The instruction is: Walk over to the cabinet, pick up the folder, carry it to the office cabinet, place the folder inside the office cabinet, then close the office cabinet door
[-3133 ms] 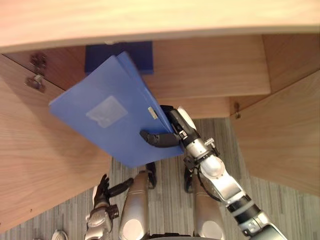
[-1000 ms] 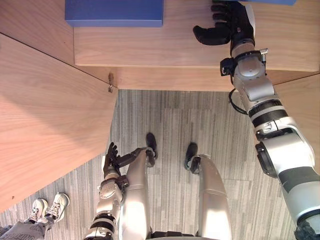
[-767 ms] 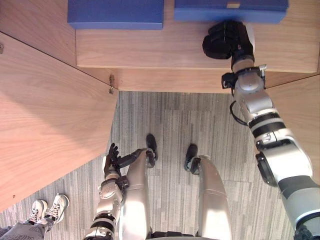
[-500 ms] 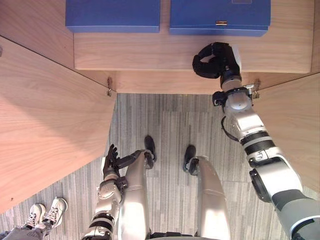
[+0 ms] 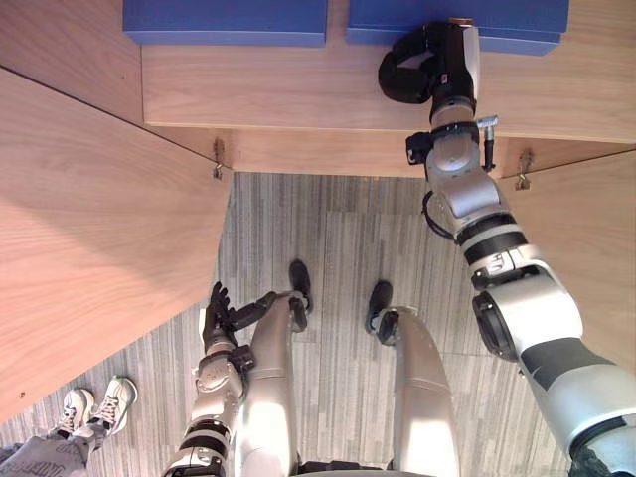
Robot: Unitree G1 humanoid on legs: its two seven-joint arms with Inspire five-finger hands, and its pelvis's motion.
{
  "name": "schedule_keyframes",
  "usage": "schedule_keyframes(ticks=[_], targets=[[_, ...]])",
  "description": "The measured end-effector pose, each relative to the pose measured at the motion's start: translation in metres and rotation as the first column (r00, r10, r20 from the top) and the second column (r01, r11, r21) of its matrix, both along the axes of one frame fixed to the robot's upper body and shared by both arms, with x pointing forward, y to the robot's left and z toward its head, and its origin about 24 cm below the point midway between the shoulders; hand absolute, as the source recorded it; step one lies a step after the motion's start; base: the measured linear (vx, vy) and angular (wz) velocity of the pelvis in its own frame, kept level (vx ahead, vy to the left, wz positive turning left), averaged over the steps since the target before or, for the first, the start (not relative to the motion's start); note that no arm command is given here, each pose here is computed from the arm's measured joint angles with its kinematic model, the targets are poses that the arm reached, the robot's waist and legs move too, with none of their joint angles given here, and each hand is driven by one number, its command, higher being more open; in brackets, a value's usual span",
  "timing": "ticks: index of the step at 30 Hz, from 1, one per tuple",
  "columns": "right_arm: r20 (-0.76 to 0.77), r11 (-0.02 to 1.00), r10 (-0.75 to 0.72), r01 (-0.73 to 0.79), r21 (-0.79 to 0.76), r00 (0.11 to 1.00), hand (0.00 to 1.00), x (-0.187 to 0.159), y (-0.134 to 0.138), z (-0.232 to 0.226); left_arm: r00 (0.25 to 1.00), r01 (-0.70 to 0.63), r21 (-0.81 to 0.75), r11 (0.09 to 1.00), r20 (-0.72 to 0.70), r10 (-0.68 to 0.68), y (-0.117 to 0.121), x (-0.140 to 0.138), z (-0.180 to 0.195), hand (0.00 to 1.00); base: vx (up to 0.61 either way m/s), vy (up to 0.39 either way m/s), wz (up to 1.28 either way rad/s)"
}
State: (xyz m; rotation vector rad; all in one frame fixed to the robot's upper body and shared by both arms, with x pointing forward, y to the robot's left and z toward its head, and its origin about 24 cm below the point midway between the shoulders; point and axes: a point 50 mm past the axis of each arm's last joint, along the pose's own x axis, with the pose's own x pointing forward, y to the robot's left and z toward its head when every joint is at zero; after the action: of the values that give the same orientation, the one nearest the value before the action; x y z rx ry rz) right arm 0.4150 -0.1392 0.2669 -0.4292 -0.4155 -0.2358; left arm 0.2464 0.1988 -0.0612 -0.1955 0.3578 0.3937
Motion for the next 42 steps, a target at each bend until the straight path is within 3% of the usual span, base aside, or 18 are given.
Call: schedule_keyframes(ticks=[8,11,14,17,19,23,24,27,32,36,42], targets=[[0.0,0.999,-0.021,0.021,0.039,1.0,0.0,0.0,-0.016,0.009,1.0,0.001,-0.006,1.0,0.022,-0.001,-0.003,0.003,0.004,1.0,-0.07,-0.035,0.1],[0.155,0.995,0.048,-0.061,0.081,0.987,0.0,-0.03,-0.024,0.007,1.0,0.003,-0.006,1.0,0.017,-0.002,-0.003,0.003,0.004,1.0,-0.03,-0.019,0.0],[0.201,0.986,0.103,-0.127,0.107,0.974,0.0,-0.062,-0.032,-0.032,0.999,0.04,-0.002,0.999,-0.002,-0.04,-0.009,0.0,0.001,1.0,0.03,-0.01,0.02],[0.071,0.969,0.203,-0.211,0.13,0.977,0.0,-0.099,-0.027,-0.109,0.992,0.123,0.021,0.992,-0.043,-0.122,-0.017,-0.013,-0.009,1.0,-0.01,-0.003,-0.22],[-0.192,0.954,0.273,-0.239,0.183,0.943,0.0,-0.131,-0.019,-0.189,0.977,0.181,0.068,0.981,-0.124,-0.172,-0.013,-0.03,-0.022,1.0,0.02,0.007,-0.31],[-0.505,0.959,0.226,-0.099,0.266,0.833,0.0,-0.175,-0.028,-0.277,0.945,0.235,0.1,0.967,-0.258,-0.202,-0.004,-0.05,-0.042,1.0,0.12,0.012,-0.21],[-0.596,0.955,0.195,-0.012,0.297,0.778,1.0,-0.193,-0.034,-0.304,0.93,0.244,0.098,0.965,-0.304,-0.205,-0.002,-0.059,-0.049,1.0,0.18,0.006,-0.13],[-0.766,0.932,0.127,0.188,0.309,0.631,1.0,-0.235,-0.045,-0.354,0.905,0.239,0.074,0.968,-0.377,-0.194,0.002,-0.081,-0.061,1.0,0.18,0.018,-0.21],[-0.895,0.865,0.066,0.422,0.272,0.442,1.0,-0.285,-0.056,-0.395,0.887,0.213,0.078,0.974,-0.433,-0.16,0.01,-0.102,-0.069,1.0,0.13,0.02,-0.29],[-0.916,0.818,0.034,0.515,0.255,0.4,1.0,-0.299,-0.063,-0.403,0.864,0.198,0.055,0.979,-0.481,-0.148,0.009,-0.112,-0.077,1.0,0.01,0.033,-0.38],[-0.916,0.596,-0.065,0.752,0.282,0.395,1.0,-0.318,-0.096,-0.404,0.789,0.238,0.021,0.971,-0.588,-0.18,0.005,-0.144,-0.091,1.0,-0.06,0.043,-0.46]])
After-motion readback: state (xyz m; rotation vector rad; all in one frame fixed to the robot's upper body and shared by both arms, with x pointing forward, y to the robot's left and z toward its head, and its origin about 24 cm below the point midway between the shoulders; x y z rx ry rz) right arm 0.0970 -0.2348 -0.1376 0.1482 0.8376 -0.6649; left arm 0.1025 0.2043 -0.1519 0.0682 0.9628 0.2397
